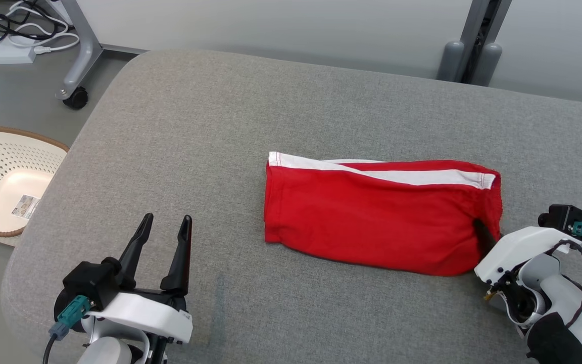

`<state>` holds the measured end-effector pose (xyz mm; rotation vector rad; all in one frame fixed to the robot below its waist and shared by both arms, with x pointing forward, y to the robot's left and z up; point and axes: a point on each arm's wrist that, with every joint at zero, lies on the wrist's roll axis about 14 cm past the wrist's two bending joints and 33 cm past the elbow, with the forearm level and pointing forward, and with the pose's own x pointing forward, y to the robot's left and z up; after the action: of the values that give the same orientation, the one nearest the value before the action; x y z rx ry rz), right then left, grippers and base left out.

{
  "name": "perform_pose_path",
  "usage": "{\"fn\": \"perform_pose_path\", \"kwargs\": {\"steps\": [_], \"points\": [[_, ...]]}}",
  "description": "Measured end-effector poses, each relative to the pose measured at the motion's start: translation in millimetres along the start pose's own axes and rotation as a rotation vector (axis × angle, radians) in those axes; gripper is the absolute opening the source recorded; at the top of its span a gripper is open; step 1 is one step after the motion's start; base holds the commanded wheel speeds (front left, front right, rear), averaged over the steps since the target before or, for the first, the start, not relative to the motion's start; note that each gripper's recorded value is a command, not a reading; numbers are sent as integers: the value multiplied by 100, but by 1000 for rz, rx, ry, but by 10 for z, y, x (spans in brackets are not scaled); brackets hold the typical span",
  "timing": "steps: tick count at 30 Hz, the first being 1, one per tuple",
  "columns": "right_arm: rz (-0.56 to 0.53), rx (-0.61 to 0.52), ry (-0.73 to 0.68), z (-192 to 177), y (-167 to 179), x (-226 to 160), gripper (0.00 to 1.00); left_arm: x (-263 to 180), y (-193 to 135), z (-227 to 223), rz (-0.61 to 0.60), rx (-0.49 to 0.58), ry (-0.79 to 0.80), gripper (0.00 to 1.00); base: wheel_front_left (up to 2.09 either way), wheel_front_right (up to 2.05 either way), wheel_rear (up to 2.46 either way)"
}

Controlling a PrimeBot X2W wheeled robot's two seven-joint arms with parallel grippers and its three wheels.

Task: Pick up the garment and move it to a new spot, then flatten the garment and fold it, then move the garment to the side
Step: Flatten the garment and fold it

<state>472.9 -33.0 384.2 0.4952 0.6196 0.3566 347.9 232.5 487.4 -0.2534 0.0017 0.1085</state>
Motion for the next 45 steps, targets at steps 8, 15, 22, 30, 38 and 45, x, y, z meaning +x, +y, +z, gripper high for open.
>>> {"fn": "perform_pose_path", "kwargs": {"steps": [8,15,22,30,38,45], "points": [[-9,1,-91,159,-35,-52,0,-12,-2,21,1,-4,-8,100,0,0,0],[-61,-20,-170,378,-317,-261,0,-22,-95,6,-29,-10,-6,100,0,0,0],[-64,-61,-196,506,-402,-438,0,20,-245,7,-76,-15,-6,100,0,0,0],[137,-9,-181,492,335,-423,0,-18,-322,8,-98,-18,-2,100,0,0,0],[299,207,-81,294,1074,-225,0,-117,-173,-1,-43,-28,0,100,0,0,0],[340,236,28,-26,1447,-57,0,-247,32,9,28,-35,-5,100,0,0,0]]}}
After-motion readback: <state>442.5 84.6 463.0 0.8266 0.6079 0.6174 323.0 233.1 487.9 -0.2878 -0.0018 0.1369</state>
